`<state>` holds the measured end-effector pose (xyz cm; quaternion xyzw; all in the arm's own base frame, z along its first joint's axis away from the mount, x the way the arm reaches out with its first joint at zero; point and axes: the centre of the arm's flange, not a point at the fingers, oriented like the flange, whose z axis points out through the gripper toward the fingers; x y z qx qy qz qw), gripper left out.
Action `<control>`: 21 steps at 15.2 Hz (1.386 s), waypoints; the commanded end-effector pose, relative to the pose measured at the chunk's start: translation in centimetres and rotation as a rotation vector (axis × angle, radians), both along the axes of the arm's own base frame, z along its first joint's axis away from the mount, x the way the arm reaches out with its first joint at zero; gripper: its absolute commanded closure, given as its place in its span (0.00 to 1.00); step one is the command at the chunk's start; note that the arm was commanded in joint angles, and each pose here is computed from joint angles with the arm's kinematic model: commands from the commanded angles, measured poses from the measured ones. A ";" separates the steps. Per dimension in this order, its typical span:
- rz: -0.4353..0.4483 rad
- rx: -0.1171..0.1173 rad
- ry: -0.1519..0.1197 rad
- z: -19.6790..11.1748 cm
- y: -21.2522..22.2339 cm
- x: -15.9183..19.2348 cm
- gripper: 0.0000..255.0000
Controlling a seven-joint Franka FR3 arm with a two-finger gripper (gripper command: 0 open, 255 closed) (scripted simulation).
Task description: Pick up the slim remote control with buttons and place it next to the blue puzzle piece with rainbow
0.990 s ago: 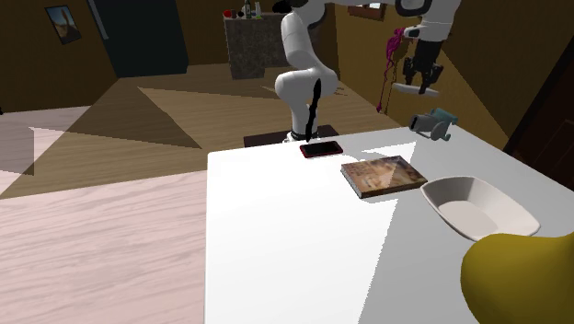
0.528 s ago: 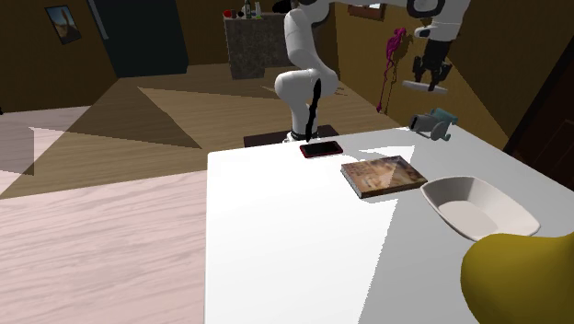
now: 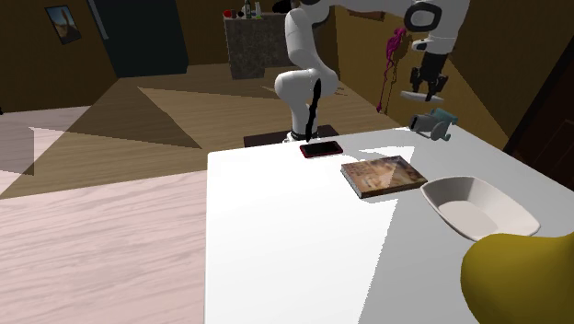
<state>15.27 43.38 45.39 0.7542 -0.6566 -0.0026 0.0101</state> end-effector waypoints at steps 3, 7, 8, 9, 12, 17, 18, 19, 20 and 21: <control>0.000 0.000 0.000 -2.0 -0.1 0.0 1.00; 0.000 0.000 0.000 -4.2 -0.1 0.0 1.00; 0.000 0.000 0.000 -4.7 -0.1 0.0 1.00; 0.000 0.000 0.000 -5.2 -0.1 0.0 1.00; 0.000 0.000 0.000 -6.8 -0.1 0.0 1.00; 0.000 0.000 0.000 -9.4 -0.1 0.0 1.00; 0.000 0.000 0.000 -10.0 -0.1 0.0 1.00; 0.000 0.000 0.000 -10.5 -0.1 0.0 1.00; 0.000 0.000 0.000 -11.0 -0.1 0.0 1.00; 0.000 0.000 0.000 -11.0 -0.1 0.0 1.00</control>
